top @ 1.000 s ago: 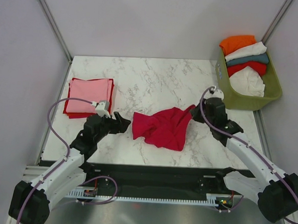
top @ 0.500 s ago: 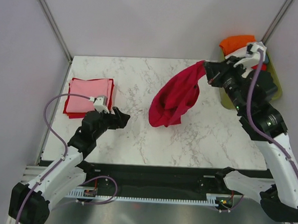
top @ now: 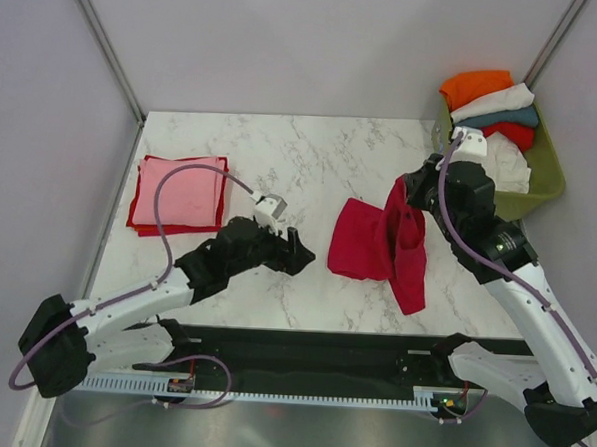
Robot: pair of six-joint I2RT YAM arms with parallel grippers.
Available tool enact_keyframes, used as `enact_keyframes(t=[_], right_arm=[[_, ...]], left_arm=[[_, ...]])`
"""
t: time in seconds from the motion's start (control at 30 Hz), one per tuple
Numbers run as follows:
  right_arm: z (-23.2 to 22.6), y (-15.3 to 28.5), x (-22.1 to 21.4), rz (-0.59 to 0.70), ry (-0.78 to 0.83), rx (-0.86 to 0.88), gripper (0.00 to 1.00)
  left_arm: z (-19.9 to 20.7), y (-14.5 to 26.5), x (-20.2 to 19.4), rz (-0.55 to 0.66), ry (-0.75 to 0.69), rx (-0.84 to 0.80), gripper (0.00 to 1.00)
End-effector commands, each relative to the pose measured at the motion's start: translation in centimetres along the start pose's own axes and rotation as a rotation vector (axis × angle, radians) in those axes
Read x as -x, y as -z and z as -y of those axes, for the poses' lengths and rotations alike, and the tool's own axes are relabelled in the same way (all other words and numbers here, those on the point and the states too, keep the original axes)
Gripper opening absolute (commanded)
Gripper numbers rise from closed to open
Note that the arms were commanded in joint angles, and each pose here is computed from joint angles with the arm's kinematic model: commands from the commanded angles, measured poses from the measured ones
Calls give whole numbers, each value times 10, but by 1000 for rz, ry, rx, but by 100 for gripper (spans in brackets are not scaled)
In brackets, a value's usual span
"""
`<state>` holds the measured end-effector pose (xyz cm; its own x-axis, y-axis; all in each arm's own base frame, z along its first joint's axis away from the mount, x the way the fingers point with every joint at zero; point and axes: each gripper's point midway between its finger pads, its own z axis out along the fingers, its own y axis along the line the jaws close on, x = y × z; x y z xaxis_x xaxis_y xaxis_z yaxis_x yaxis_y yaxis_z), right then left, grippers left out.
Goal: Fold and stack the t-shirts
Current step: Flatten the tshirt out
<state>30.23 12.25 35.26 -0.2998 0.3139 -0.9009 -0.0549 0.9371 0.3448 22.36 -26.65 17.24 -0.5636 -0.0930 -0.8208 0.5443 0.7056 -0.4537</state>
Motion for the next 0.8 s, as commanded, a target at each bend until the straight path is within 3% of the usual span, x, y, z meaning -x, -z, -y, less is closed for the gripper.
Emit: enact_keyframes(t=[0.0, 0.07, 0.3, 0.57, 0.63, 0.67, 0.73, 0.77], right_arm=[[6, 10, 14, 62, -6, -17, 0], [13, 11, 15, 72, 6, -43, 0], [37, 28, 24, 145, -8, -136, 0], [33, 36, 26, 154, -29, -99, 0], [33, 37, 26, 154, -36, -92, 0], [33, 37, 24, 152, -38, -91, 0], [35, 39, 24, 156, -44, -95, 0], [35, 39, 22, 153, -45, -93, 0]], left_arm=[[15, -23, -3, -9, -83, 15, 85], [29, -33, -17, -49, -132, -19, 87], [7, -85, -62, -224, -108, 135, 90], [-2, -129, -75, -268, -73, 210, 88], [1, -136, -79, -287, -66, 196, 84], [3, -143, -84, -305, -63, 185, 74], [5, -150, -84, -310, -56, 182, 63], [2, -152, -92, -330, -52, 187, 45]])
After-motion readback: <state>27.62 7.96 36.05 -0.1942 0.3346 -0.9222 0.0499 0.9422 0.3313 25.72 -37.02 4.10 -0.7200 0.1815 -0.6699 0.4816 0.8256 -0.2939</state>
